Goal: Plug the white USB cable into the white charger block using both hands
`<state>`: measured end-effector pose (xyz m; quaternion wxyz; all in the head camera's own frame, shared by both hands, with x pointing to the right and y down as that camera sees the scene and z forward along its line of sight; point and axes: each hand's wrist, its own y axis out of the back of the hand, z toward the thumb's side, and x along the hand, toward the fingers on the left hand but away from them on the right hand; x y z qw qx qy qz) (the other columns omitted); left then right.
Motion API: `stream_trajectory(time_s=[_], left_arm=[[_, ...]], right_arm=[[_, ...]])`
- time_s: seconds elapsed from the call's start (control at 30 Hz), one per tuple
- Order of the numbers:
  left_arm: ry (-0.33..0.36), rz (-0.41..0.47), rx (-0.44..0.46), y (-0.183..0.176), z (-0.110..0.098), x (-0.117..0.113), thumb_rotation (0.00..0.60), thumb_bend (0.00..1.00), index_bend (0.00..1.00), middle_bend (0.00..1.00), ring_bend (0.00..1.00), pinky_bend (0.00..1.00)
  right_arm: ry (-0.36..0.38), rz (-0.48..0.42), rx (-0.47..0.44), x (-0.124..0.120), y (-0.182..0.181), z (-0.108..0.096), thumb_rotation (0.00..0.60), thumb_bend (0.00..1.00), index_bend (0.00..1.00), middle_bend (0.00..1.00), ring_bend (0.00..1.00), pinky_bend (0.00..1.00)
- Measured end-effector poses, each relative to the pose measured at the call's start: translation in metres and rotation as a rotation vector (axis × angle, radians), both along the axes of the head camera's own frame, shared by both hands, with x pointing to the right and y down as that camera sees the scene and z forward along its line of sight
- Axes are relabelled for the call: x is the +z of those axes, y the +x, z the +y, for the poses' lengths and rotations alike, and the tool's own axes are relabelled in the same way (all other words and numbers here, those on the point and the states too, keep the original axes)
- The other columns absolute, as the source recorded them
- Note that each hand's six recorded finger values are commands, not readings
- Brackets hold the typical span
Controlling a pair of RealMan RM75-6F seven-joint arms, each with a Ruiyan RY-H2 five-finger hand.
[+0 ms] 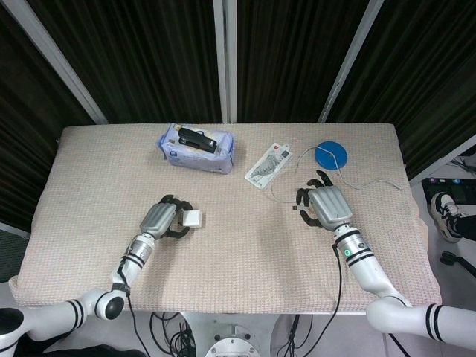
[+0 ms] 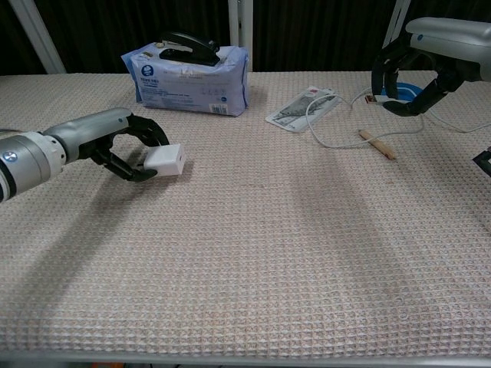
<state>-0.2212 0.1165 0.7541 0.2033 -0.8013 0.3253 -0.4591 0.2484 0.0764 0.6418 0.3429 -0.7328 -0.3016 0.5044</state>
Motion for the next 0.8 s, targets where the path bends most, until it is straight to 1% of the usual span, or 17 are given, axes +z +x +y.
stream_trajectory(time_s=[0.13,0.27,0.37,0.6,0.8], left_arm=[[0.041,0.057,-0.031,0.001,-0.005,-0.014,0.579,0.38,0.50,0.44,0.20,0.11],[0.080,0.072,-0.032,0.005,-0.008,-0.027,0.552,0.38,0.50,0.44,0.20,0.11],[0.103,0.065,-0.015,0.010,-0.011,-0.036,0.538,0.38,0.50,0.44,0.20,0.10],[0.160,0.033,0.026,0.026,-0.020,-0.061,0.539,0.38,0.50,0.44,0.20,0.10],[0.202,-0.008,0.058,0.035,-0.028,-0.077,0.529,0.38,0.50,0.44,0.20,0.10]], right_arm=[[-0.033,-0.032,-0.014,-0.001,-0.011,0.002,0.600,0.33,0.59,0.56,0.22,0.06],[-0.066,-0.060,-0.050,-0.001,-0.030,0.002,0.600,0.33,0.59,0.56,0.22,0.06],[-0.091,-0.072,-0.068,0.000,-0.045,0.000,0.600,0.33,0.59,0.56,0.23,0.06],[-0.142,-0.088,-0.086,0.007,-0.083,-0.009,0.600,0.33,0.59,0.56,0.23,0.06],[-0.158,-0.101,-0.092,0.010,-0.115,-0.016,0.600,0.33,0.59,0.56,0.23,0.06]])
